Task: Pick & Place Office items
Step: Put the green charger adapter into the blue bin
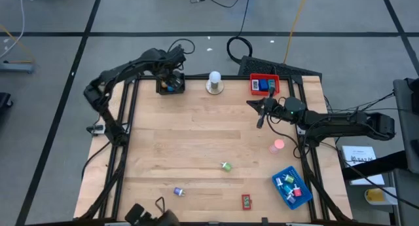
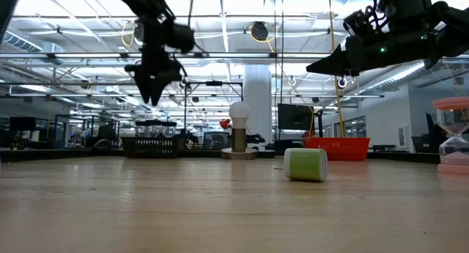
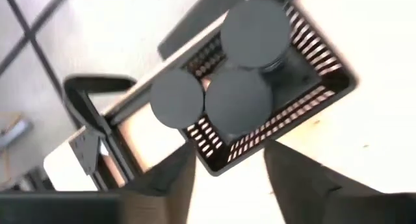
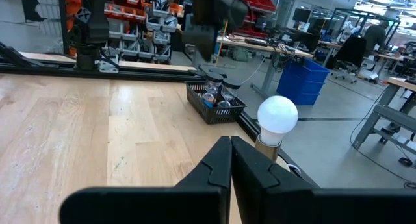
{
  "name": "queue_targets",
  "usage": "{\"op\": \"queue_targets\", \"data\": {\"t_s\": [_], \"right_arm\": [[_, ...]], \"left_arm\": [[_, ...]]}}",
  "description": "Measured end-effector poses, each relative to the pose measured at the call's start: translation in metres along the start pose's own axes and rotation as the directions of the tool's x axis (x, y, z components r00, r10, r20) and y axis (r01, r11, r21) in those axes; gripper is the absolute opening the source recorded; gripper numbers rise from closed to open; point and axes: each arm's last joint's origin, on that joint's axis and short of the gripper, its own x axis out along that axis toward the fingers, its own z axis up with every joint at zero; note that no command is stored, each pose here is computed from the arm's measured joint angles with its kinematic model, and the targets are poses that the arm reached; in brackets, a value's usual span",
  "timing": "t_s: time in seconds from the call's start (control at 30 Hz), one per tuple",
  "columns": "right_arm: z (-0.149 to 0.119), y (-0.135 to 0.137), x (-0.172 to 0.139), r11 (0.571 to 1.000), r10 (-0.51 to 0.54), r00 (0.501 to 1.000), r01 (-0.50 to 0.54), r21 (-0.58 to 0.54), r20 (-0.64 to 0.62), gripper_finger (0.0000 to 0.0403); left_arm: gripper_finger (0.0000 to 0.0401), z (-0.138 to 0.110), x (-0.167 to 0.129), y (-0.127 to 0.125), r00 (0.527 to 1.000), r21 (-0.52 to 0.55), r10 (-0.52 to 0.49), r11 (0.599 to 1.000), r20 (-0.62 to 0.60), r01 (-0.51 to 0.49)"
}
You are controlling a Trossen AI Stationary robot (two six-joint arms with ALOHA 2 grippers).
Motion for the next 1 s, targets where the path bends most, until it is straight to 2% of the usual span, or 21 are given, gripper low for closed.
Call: {"op": "queue_targets", "data": {"t_s": [0.1, 0.17, 0.27, 0.33, 0.43, 0.57, 0.63, 0.7, 0.77, 0.87, 0.97, 1.0], "right_arm": [[0.0, 0.0, 0.0, 1.0, -0.002, 1.0, 0.002, -0.004, 0.0, 0.0], [0.001, -0.001, 0.0, 1.0, -0.018, 1.0, 0.018, -0.008, 0.006, 0.0], [0.004, -0.002, 0.0, 0.999, -0.043, 0.999, 0.043, -0.001, 0.033, 0.0], [0.005, -0.002, 0.0, 0.999, -0.04, 0.998, 0.04, 0.009, 0.047, 0.0], [0.007, -0.002, 0.0, 0.998, -0.043, 0.997, 0.04, 0.053, 0.069, 0.0], [0.008, -0.002, 0.0, 0.988, -0.046, 0.996, 0.033, 0.152, 0.083, 0.0], [0.009, -0.003, 0.0, 0.983, -0.044, 0.995, 0.027, 0.183, 0.09, 0.0], [0.009, -0.002, 0.0, 0.979, -0.043, 0.995, 0.024, 0.204, 0.091, 0.0], [0.011, -0.003, 0.0, 0.974, -0.045, 0.995, 0.023, 0.226, 0.094, 0.0], [0.013, -0.003, 0.002, 0.966, -0.041, 0.997, 0.024, 0.259, 0.061, 0.0], [0.014, -0.003, 0.005, 0.956, -0.05, 0.999, 0.052, 0.288, -0.014, 0.0], [0.015, -0.003, 0.007, 0.955, -0.051, 0.998, 0.061, 0.29, -0.043, 0.0]], "left_arm": [[0.0132, -0.013, -0.021, 0.002, 0.99, -0.01, -0.026, 1.0, 0.141, 0.028], [0.0096, -0.025, -0.031, 0.003, 0.966, -0.024, -0.052, 0.998, 0.255, 0.06], [0.0046, -0.049, -0.039, -0.001, 0.902, -0.026, -0.111, 0.991, 0.416, 0.134], [0.0016, -0.066, -0.04, -0.007, 0.84, 0.029, -0.191, 0.978, 0.507, 0.205], [0.001, -0.09, -0.033, -0.018, 0.749, 0.121, -0.314, 0.946, 0.584, 0.302], [0.0032, -0.109, -0.018, -0.03, 0.642, 0.151, -0.444, 0.876, 0.625, 0.459], [0.0035, -0.116, -0.012, -0.039, 0.582, 0.192, -0.49, 0.846, 0.649, 0.497], [0.0029, -0.124, -0.003, -0.054, 0.499, 0.284, -0.54, 0.818, 0.677, 0.501], [0.0016, -0.135, 0.006, -0.068, 0.396, 0.377, -0.588, 0.784, 0.705, 0.493], [0.0005, -0.15, 0.012, -0.084, 0.199, 0.489, -0.635, 0.726, 0.746, 0.484], [0.0016, -0.166, 0.02, -0.092, 0.068, 0.559, -0.664, 0.676, 0.744, 0.481], [0.0019, -0.17, 0.02, -0.092, 0.033, 0.574, -0.663, 0.671, 0.748, 0.47]]}}
